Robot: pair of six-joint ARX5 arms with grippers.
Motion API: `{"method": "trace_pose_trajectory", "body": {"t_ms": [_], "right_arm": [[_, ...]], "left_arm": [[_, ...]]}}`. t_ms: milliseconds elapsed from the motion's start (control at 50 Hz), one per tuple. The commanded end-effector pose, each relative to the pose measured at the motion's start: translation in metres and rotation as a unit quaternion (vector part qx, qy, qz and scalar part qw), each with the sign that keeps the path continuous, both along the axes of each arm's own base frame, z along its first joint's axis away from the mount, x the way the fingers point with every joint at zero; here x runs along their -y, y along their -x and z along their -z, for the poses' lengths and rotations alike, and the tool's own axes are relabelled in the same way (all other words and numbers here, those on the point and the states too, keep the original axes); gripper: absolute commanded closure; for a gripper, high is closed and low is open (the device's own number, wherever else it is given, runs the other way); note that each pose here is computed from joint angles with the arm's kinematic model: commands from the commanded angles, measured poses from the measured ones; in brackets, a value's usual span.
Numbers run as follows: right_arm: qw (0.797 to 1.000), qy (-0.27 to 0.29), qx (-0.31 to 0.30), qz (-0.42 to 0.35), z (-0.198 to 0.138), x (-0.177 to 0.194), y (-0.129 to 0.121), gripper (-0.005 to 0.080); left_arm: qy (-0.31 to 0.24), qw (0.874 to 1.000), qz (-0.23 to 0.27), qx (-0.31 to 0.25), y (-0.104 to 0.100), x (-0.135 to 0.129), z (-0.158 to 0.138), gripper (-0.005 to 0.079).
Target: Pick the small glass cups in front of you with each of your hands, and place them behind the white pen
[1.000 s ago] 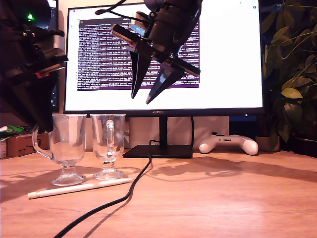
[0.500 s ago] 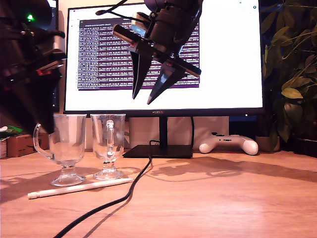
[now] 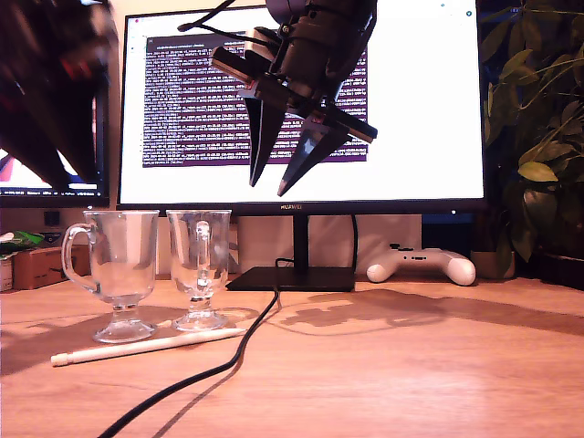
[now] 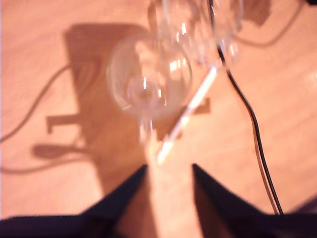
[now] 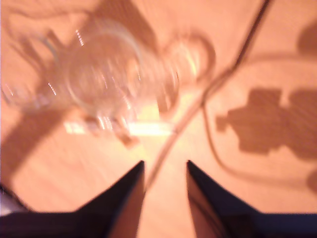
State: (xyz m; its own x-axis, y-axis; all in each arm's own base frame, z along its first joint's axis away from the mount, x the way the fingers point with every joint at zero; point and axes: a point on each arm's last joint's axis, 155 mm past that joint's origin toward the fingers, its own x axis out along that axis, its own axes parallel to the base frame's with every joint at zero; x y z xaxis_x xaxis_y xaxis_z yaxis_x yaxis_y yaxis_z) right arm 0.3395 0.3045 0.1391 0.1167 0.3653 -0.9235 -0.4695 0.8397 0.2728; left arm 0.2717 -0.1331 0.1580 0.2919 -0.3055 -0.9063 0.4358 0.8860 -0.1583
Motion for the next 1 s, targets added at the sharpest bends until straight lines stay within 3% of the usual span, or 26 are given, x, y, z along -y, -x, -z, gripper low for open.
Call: {"method": "trace_pose_trajectory", "body": {"t_ms": [0, 220, 420, 640, 980], "right_arm": [[1.0, -0.006, 0.012, -0.001, -0.017, 0.006, 0.002, 0.0751], [1.0, 0.015, 0.014, -0.008, -0.017, 0.015, 0.007, 0.076], [0.993, 0.063, 0.094, 0.017, -0.036, 0.033, -0.012, 0.076], [0.983, 0.077, 0.162, 0.045, -0.068, 0.05, -0.026, 0.076], [0.97, 0.09, 0.209, 0.087, -0.096, 0.087, -0.03, 0.076]], "left_arm": [[0.008, 1.0, 0.0, 0.025, 0.0, -0.002, -0.014, 0.0773], [0.014, 0.997, -0.022, 0.07, -0.002, -0.016, -0.035, 0.0761], [0.04, 0.993, -0.034, 0.101, -0.003, -0.023, -0.035, 0.0761], [0.053, 0.986, -0.053, 0.147, -0.007, -0.034, -0.034, 0.0761], [0.057, 0.98, -0.066, 0.179, 0.001, -0.043, -0.036, 0.0761]]}}
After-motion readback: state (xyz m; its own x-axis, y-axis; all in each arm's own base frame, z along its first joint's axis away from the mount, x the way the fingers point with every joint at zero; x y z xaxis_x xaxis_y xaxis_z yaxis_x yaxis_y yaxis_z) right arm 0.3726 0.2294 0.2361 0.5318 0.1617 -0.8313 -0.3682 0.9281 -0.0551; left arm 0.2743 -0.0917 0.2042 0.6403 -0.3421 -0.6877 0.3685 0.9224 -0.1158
